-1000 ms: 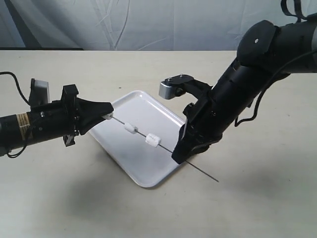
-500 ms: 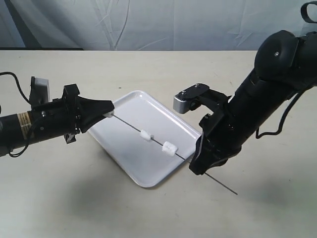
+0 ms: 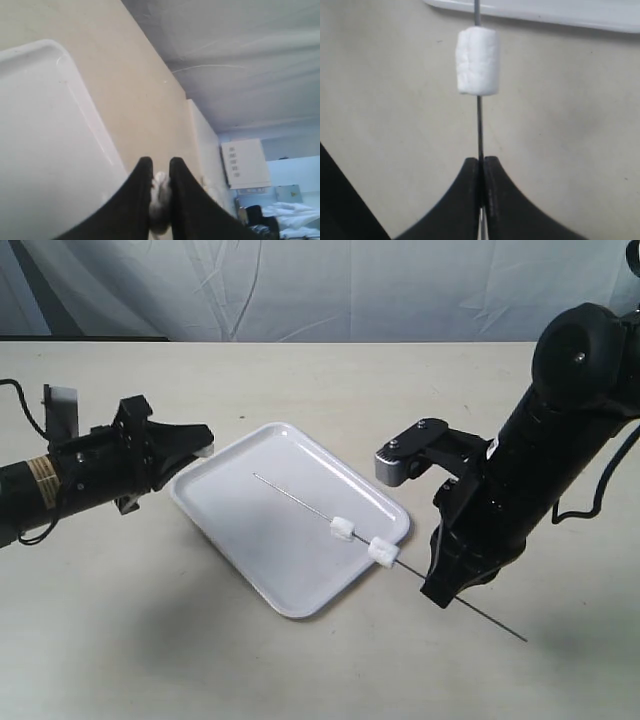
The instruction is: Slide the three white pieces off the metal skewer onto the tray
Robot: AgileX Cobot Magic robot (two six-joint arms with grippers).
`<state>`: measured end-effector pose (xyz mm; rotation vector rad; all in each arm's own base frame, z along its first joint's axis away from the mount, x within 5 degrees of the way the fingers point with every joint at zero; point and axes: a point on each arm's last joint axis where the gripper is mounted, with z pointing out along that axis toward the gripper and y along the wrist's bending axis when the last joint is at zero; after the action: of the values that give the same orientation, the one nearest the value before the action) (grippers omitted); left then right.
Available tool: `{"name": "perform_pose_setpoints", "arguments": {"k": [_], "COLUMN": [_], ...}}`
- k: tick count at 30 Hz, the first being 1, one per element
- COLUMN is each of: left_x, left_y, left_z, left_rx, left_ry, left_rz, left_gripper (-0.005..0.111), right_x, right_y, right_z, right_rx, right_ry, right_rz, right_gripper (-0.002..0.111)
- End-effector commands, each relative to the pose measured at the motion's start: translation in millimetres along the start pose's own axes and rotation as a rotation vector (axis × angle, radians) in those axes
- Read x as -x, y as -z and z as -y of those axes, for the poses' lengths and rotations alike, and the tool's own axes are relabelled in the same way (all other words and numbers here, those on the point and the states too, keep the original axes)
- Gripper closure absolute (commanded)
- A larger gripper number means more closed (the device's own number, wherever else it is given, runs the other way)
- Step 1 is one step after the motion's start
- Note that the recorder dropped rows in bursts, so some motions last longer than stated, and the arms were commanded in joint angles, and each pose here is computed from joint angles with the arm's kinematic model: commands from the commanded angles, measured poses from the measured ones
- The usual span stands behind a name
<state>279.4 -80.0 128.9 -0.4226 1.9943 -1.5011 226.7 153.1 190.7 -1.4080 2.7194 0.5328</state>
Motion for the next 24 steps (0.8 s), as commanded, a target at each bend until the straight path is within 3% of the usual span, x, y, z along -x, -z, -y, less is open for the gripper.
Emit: {"name": "perform_pose_setpoints", "arguments": {"k": [1, 4, 12, 16, 20, 24], "left_x": [-6.2, -7.6, -15.9, -23.5, -22.3, -17.4], "left_y": [-1.6, -1.3, -24.6, -41.1, -47.9, -47.3], "left_z": [-13.8, -18.8, -5.6, -1.6, -2.2, 1.9], "left_rx": [0.162, 0.223, 0.193, 0.264, 0.336, 0.285], "left_ry": [-0.100, -0.140, -0.268, -0.327, -0.353, -0.340], "left_rz": [-0.123, -0.171, -0.263, -0.289, -0.276, -0.267], "left_gripper": [0.097, 0.097, 0.089, 0.081, 0.079, 0.079], "right_x": [0.6, 1.5, 3.0, 5.4, 10.8, 16.7], "right_y": [5.6, 5.9, 6.0, 6.0, 6.5, 7.6], "right_z": [1.8, 5.6, 6.3, 4.5, 2.1, 2.0], "right_rx": [-0.042, -0.082, -0.087, -0.064, -0.029, -0.016], "right_ry": [-0.025, -0.079, -0.145, -0.174, -0.225, -0.267], "right_rz": [0.036, 0.049, 0.068, 0.095, 0.153, 0.219], "right_gripper": [0.109, 0.109, 0.109, 0.109, 0.109, 0.109]}}
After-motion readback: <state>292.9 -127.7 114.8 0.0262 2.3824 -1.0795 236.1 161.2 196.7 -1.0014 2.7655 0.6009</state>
